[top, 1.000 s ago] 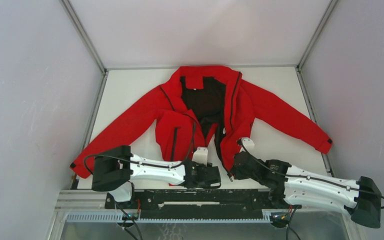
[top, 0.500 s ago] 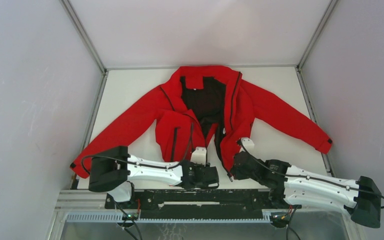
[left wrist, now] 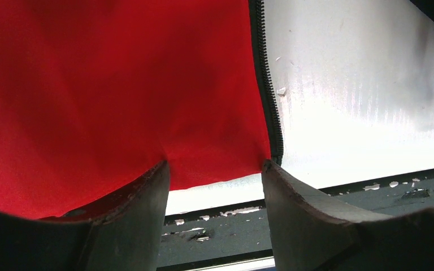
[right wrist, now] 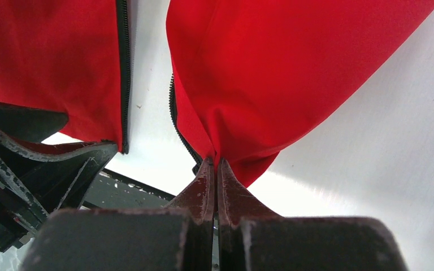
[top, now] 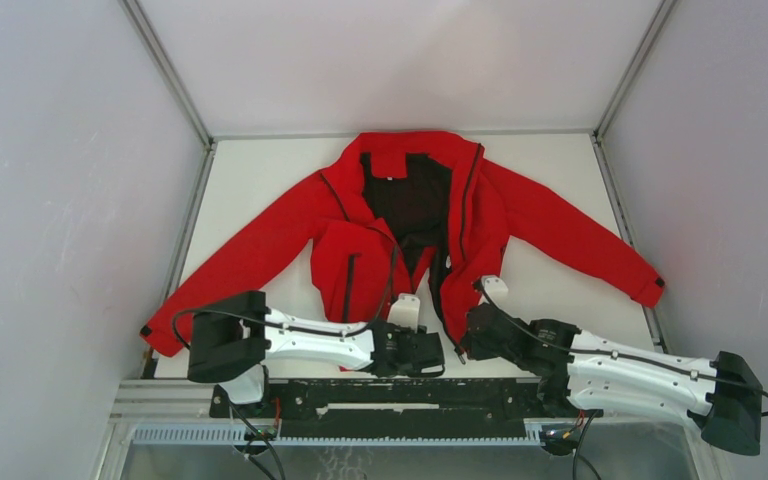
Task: Zip up the jacket
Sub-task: Pick up the jacket from the center of the board.
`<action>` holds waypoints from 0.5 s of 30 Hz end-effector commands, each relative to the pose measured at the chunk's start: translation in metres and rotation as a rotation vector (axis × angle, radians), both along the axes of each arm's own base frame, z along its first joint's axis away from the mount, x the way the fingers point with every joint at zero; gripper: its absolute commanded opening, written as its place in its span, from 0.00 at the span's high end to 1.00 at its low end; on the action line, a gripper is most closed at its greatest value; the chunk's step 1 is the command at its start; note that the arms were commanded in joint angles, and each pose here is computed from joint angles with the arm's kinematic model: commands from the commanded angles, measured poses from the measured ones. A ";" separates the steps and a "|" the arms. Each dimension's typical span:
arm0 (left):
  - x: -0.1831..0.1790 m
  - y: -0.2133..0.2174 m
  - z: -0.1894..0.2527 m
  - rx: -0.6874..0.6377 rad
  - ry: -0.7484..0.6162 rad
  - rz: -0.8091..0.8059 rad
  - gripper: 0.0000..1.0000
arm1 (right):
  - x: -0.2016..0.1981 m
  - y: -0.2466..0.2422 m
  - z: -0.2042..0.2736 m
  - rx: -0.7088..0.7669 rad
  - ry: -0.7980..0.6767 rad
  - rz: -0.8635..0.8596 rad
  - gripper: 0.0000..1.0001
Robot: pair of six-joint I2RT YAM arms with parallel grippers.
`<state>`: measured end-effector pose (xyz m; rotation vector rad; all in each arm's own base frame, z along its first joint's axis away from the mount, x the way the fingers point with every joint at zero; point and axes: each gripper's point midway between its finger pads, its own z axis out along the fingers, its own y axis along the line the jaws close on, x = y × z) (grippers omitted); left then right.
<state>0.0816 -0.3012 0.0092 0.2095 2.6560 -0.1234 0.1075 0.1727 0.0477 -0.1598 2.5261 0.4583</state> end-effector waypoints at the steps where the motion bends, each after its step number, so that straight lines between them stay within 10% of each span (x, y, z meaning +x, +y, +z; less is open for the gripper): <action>1: -0.020 0.007 -0.044 0.042 0.124 0.021 0.35 | 0.003 0.006 0.006 0.045 -0.017 -0.009 1.00; 15: -0.028 0.026 -0.070 0.125 0.164 0.057 0.35 | -0.001 0.005 0.005 0.084 -0.021 0.002 1.00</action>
